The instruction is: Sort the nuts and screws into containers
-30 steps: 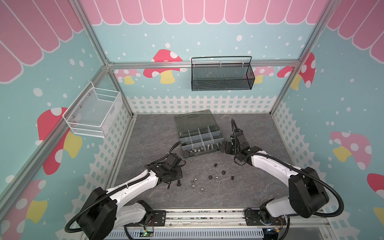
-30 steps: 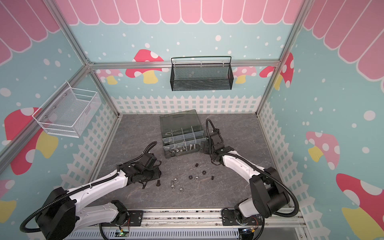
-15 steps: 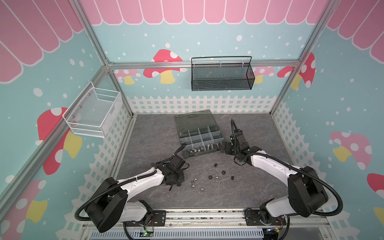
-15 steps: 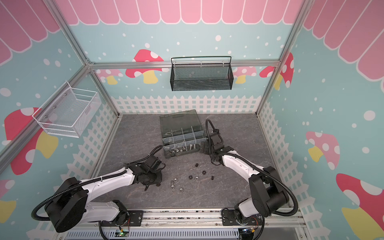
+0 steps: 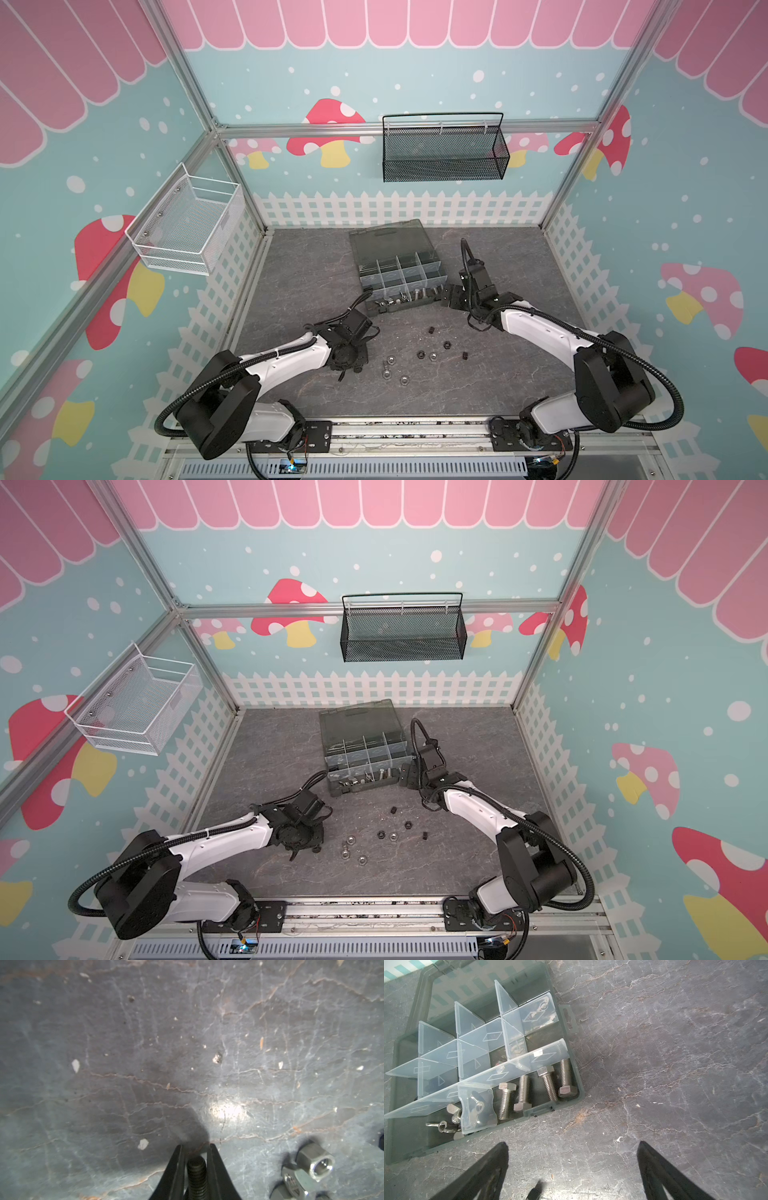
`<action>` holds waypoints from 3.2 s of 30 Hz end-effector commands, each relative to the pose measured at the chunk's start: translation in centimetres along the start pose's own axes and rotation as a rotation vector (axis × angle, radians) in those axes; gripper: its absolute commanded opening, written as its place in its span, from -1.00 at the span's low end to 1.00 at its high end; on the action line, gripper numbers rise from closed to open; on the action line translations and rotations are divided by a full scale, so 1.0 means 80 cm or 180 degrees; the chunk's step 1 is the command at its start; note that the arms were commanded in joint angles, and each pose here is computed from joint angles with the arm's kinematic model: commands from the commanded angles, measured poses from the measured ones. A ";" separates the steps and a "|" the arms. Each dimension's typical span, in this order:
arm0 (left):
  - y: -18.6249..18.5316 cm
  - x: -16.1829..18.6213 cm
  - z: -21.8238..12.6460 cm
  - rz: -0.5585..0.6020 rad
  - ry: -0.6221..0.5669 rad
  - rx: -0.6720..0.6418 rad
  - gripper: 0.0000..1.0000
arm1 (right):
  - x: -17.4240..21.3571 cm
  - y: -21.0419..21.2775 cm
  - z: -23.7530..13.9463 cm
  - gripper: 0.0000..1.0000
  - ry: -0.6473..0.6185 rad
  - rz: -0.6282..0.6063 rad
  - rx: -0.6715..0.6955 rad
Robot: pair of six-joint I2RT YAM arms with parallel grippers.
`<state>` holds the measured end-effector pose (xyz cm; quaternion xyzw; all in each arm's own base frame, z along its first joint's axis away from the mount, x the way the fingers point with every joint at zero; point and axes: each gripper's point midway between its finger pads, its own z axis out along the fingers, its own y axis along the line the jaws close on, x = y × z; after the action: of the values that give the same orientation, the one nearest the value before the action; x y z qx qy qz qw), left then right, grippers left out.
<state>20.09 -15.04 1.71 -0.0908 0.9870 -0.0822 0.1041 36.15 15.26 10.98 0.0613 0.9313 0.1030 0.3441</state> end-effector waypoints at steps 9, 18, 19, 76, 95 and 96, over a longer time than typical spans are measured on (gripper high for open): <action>0.016 0.018 0.000 0.0041 0.0159 -0.0217 -0.52 | 0.000 -0.004 0.001 0.96 0.0026 0.0063 0.0061; 0.019 0.020 0.003 0.0102 0.0180 -0.0369 -0.52 | 0.001 -0.005 0.001 0.96 0.0023 0.0065 0.0068; 0.019 0.019 0.004 0.0110 0.0177 -0.0384 -0.56 | 0.001 -0.005 0.001 0.96 0.0023 0.0063 0.0072; -0.110 -0.318 -0.030 0.0225 -0.1344 0.0248 -0.97 | -0.011 -0.004 -0.023 0.96 -0.0146 0.0040 -0.0011; -0.117 -0.325 0.004 0.0225 -0.1194 0.0259 -0.70 | 0.003 -0.007 -0.023 0.96 -0.0077 -0.0044 -0.0053; -0.116 -0.325 0.004 0.0223 -0.1192 0.0257 -0.65 | 0.004 -0.008 -0.023 0.96 -0.0068 -0.0046 -0.0051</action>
<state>45.62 -18.72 7.00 -0.0661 0.9542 -0.0883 0.2779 35.20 14.79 11.75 0.0552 0.9282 0.1055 0.3525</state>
